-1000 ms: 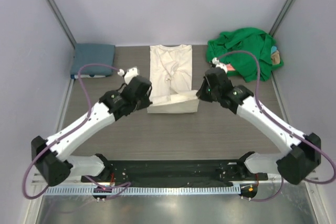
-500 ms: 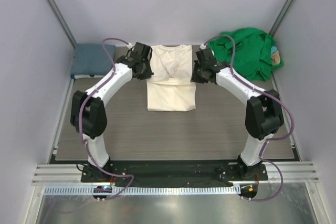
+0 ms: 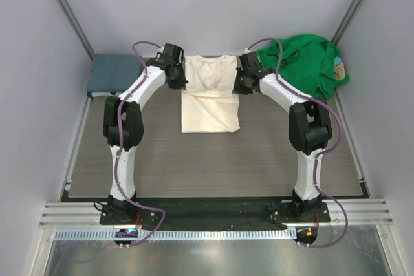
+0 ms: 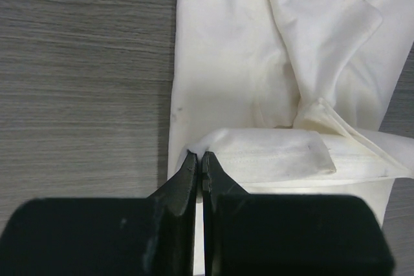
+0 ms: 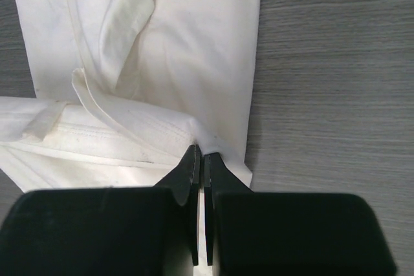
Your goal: Fold and stack the t-shirts
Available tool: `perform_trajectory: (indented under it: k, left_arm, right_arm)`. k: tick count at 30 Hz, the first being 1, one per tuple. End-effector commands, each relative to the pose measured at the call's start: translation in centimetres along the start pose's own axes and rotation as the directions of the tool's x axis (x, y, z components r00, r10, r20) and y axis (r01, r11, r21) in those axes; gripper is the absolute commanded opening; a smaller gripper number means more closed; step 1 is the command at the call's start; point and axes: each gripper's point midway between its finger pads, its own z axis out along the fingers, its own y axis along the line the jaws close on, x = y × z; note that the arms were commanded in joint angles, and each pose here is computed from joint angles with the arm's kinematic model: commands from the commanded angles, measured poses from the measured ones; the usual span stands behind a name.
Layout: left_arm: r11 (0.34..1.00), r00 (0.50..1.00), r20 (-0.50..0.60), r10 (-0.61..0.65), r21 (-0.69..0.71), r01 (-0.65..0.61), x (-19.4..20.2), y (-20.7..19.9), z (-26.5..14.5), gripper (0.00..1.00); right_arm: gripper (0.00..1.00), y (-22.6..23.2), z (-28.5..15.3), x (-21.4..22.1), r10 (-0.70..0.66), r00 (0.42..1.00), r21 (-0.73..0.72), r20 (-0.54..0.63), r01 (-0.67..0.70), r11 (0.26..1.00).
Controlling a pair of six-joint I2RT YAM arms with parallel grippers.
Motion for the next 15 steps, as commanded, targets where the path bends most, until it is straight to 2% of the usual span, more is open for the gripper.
perform_trajectory:
  k: [1,6,8,9,10,11,12,13,14,15]
  left_arm:
    - [0.998,1.0,-0.006,0.019,0.054,-0.019,-1.0,-0.5,0.6,0.0]
    - [0.998,0.999,-0.043,0.005,0.055,-0.002,-1.2,-0.5,2.6,0.04]
    - [0.999,0.995,-0.099,-0.017,0.033,0.02,-0.5,0.5,4.1,0.1]
    - [0.998,0.998,-0.059,-0.027,0.056,0.03,-2.6,-0.3,3.5,0.14]
    - [0.997,0.998,-0.051,-0.041,0.061,0.044,-3.5,-0.2,3.4,0.25]
    - [0.996,0.994,-0.09,-0.059,0.057,0.065,-3.0,0.3,4.3,0.33]
    - [0.992,0.996,-0.029,-0.08,0.099,0.083,-5.9,-0.5,3.0,0.43]
    - [0.988,0.996,-0.021,-0.092,0.126,0.094,-6.7,-0.8,2.7,0.57]
    - [0.982,0.995,-0.005,-0.101,0.157,0.1,-7.8,-1.4,1.4,0.62]
    - [0.98,0.994,0.005,-0.113,0.162,0.111,-8.3,-1.1,0.7,0.71]
  right_arm:
    - [0.01,0.4,0.4,-2.6,-0.003,0.998,-0.018,0.055,0.004,1.0]
    - [0.01,0.6,2.2,-3.6,0.009,0.999,-0.043,0.047,-0.007,0.999]
    - [0.22,0.5,3.3,-4.9,0.017,0.998,-0.057,0.059,-0.013,0.998]
    - [0.36,0.5,3.4,-5.6,0.024,0.998,-0.063,0.065,-0.02,0.998]
    - [0.59,0.4,3.5,-6.2,0.031,0.998,-0.064,0.063,-0.027,0.998]
    - [0.65,0.4,3.6,-8.6,0.045,0.994,-0.08,0.099,-0.037,0.996]
    - [0.68,0.7,3.3,-9.7,0.051,0.993,-0.099,0.11,-0.04,0.994]
    - [0.71,0.7,2.8,-10.4,0.053,0.993,-0.104,0.105,-0.042,0.994]
    - [0.72,1.4,1.5,-12.5,0.053,0.988,-0.135,0.148,-0.033,0.99]
    - [0.72,1.6,0.3,-13.4,0.046,0.985,-0.144,0.168,-0.021,0.989]
